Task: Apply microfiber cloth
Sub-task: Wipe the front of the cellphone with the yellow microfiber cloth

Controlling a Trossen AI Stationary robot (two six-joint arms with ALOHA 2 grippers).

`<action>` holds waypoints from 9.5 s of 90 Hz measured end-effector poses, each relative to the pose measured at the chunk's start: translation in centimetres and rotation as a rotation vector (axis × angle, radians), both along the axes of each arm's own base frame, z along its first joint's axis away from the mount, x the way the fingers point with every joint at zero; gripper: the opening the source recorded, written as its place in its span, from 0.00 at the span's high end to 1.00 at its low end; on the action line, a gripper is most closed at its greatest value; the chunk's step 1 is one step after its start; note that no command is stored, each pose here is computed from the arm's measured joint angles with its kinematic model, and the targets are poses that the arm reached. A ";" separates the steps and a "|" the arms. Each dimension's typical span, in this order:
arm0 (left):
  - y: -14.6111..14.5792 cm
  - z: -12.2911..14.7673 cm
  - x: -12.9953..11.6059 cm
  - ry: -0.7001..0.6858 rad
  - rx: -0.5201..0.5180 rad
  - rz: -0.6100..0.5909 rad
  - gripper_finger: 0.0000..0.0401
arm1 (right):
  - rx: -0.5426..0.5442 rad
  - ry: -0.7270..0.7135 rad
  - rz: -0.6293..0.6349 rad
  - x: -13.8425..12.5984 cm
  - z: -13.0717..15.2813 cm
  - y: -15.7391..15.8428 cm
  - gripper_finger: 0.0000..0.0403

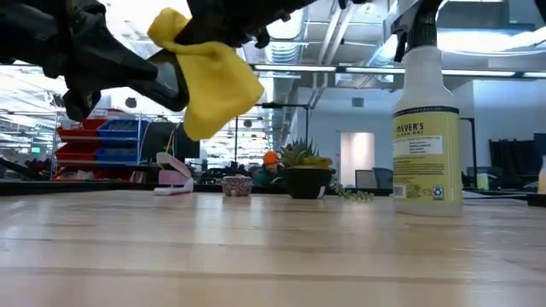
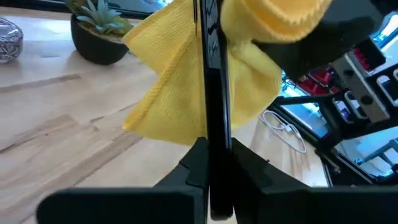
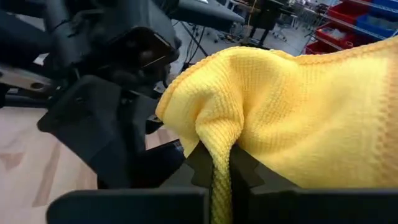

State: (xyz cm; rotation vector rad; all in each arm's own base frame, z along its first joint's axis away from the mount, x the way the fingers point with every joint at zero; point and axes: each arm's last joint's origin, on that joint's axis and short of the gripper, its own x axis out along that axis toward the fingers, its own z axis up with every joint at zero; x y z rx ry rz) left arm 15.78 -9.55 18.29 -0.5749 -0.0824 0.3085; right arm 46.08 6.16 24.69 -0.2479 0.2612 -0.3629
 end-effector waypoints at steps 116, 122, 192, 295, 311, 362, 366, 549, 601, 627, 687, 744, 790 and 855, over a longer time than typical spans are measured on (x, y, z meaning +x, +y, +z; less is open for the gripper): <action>-0.1 0.2 0.0 -0.011 0.018 -0.031 0.96 | -0.022 -0.172 0.006 -3.1 1.1 0.6 1.00; -0.1 0.2 0.0 -0.010 0.019 -0.031 0.96 | 0.022 -0.172 0.066 -2.7 0.3 1.1 1.00; -0.1 0.5 0.0 -0.022 0.026 -0.018 0.96 | -0.044 -0.135 -0.064 -2.7 -0.8 1.6 1.00; -0.1 0.5 0.0 -0.016 0.052 -0.024 0.96 | 0.101 -0.330 0.034 -5.3 -1.4 1.9 1.00; -0.1 0.5 0.0 -0.019 0.049 -0.024 0.96 | 0.180 -0.312 0.138 -5.0 -1.7 1.4 1.00; -0.1 0.5 0.0 -0.022 0.047 -0.018 0.96 | 0.166 -0.190 0.163 -0.7 -4.4 2.9 1.00; -0.1 0.5 0.0 -0.019 0.049 -0.017 0.96 | 0.142 -0.202 0.111 -0.6 -4.0 2.8 1.00; -0.2 0.4 -0.1 0.008 0.118 -0.026 0.96 | 0.205 -0.064 0.121 -0.3 -6.3 3.1 1.00; 0.1 2.6 -0.9 -0.091 0.125 -0.030 0.96 | 0.210 0.257 0.046 -2.9 -11.2 7.8 1.00; -0.1 3.0 -1.5 -0.086 0.185 -0.057 0.96 | 0.106 0.340 0.055 -5.7 -9.4 11.4 1.00; -1.0 -4.4 0.0 0.080 -0.362 0.057 0.96 | -0.045 0.385 -0.137 -15.6 -0.5 13.4 1.00; -1.9 -8.2 1.9 0.148 -0.576 0.120 0.77 | -0.033 0.422 -0.045 -14.4 -0.7 13.2 1.00; -1.8 -7.1 1.3 0.258 -0.454 0.019 0.65 | -0.012 0.494 0.089 -12.5 -0.6 11.6 1.00; -1.6 -5.6 1.1 0.250 -0.355 -0.013 0.68 | -0.393 0.827 0.286 -8.5 -7.2 10.7 1.00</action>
